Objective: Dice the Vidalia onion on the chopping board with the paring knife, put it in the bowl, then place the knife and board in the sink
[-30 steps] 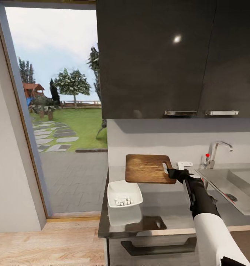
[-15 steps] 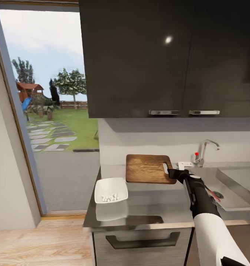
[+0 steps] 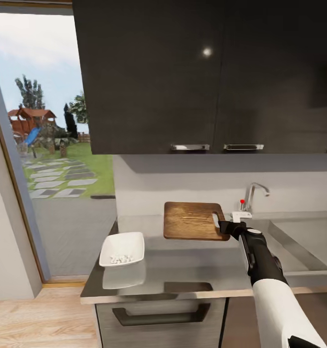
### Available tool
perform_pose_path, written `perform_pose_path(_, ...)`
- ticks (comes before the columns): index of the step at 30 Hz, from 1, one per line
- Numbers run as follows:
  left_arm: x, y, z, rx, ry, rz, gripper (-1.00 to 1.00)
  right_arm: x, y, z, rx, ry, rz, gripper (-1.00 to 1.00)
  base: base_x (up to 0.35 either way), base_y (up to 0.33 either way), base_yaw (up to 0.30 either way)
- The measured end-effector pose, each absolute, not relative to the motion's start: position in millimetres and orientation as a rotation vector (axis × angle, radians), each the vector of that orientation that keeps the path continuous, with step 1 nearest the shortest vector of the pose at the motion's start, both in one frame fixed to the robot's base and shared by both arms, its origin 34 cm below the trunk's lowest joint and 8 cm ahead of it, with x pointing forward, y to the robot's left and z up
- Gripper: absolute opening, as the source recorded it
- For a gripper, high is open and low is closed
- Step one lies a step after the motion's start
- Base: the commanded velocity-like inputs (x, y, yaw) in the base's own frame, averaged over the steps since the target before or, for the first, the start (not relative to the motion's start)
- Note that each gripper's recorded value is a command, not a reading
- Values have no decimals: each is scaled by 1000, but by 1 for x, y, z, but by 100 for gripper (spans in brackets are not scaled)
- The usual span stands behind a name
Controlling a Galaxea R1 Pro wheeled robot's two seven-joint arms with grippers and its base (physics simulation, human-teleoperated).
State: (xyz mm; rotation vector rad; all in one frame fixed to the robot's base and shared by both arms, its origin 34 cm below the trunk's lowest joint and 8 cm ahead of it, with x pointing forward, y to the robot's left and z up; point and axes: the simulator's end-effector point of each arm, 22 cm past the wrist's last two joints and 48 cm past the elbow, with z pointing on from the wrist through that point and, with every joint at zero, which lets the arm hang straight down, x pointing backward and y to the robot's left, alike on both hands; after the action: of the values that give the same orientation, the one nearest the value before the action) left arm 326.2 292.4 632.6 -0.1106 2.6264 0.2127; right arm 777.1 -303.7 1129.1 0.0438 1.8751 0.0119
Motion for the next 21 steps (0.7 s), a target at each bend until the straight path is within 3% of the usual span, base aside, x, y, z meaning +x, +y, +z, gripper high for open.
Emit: perform_pose_path(21, 326, 293, 633, -111, 2626, 214, 100, 777, -299, 1120, 38, 1893, 22, -100, 0, -320, 0)
